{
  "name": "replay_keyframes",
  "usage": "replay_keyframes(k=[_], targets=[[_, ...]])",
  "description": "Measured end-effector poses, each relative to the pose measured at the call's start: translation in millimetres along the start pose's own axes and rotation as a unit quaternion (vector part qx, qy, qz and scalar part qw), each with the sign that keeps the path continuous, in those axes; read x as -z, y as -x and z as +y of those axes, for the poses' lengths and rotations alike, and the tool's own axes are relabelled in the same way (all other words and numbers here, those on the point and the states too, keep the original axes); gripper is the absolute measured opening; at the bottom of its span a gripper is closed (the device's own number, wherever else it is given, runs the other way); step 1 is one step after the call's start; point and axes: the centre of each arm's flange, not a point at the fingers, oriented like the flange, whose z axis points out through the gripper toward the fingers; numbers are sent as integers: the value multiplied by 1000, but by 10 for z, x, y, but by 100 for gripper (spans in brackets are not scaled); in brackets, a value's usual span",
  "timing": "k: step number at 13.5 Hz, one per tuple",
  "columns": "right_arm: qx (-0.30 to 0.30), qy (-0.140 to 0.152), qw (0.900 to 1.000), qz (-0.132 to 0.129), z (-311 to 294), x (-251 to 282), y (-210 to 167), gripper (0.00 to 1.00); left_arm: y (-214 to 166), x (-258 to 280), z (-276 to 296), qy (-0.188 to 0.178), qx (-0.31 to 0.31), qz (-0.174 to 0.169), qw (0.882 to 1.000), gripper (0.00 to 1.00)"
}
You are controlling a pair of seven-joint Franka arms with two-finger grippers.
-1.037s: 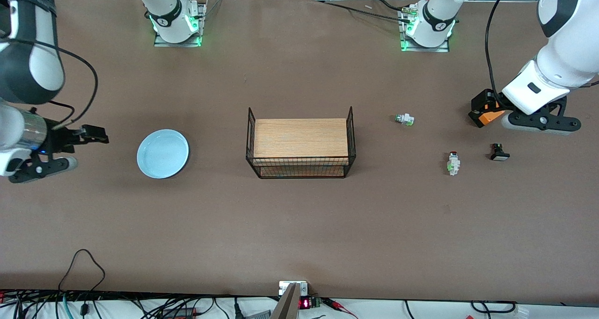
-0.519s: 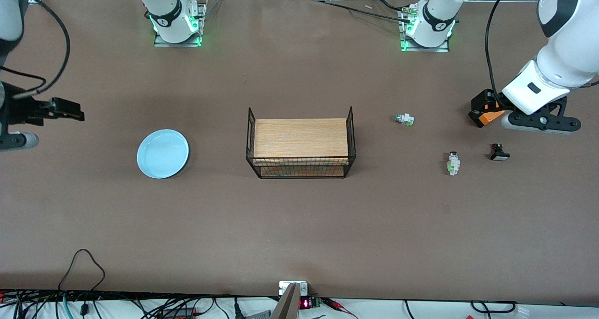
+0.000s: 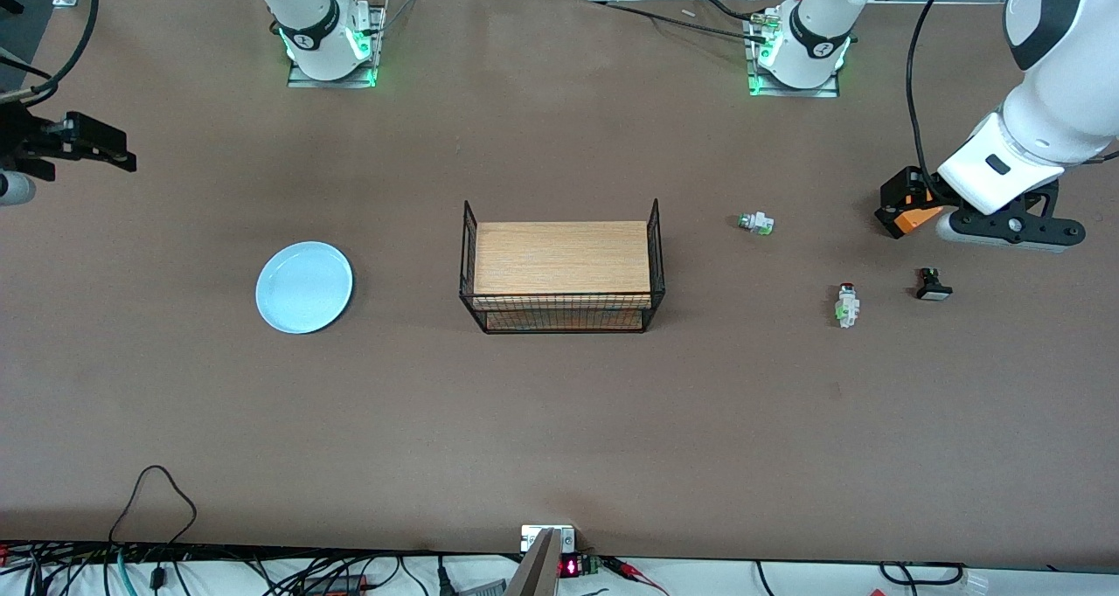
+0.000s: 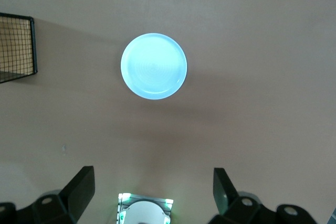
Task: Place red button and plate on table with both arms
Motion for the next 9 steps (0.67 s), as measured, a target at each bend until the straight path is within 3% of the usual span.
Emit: replay_keyframes(k=[9], targets=[[31,-3,1000,1,-371,-64,412,100,0,-3,-10,0,1,0,1000,100]])
